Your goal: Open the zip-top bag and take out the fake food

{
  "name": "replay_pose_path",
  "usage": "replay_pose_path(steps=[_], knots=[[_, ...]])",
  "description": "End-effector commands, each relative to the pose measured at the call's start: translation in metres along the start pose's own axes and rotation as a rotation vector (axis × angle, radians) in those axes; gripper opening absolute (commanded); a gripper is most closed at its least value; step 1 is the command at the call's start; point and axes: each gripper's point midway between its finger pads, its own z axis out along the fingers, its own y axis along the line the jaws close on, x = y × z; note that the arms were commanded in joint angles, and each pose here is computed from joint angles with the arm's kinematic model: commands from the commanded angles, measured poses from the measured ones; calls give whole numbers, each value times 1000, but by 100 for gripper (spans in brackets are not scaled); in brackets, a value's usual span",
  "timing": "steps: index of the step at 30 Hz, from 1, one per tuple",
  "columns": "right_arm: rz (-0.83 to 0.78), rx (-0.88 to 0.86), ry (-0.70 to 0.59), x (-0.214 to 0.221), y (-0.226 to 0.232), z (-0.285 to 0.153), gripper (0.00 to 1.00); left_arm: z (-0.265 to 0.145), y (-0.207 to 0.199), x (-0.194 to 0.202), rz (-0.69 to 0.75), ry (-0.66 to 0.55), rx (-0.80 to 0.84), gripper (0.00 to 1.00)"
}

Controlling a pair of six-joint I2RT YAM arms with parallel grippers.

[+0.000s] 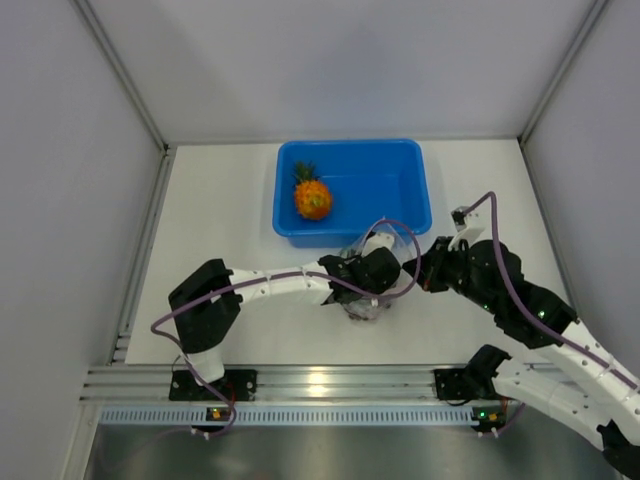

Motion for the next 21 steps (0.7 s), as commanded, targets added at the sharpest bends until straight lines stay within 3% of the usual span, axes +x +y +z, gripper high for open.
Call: replay_pose_path(steps=[1, 14, 16, 21], knots=[[-50, 20, -49, -19, 1, -4, 0, 3, 10, 23, 1, 99, -32, 79], [-135, 27, 20, -6, -5, 10, 0, 35, 32, 67, 45, 210, -144, 86], [-140, 31, 21, -5, -6, 10, 0, 36, 34, 68, 38, 212, -151, 81], [-162, 45, 26, -3, -11, 10, 0, 19, 30, 46, -9, 136, -138, 46]])
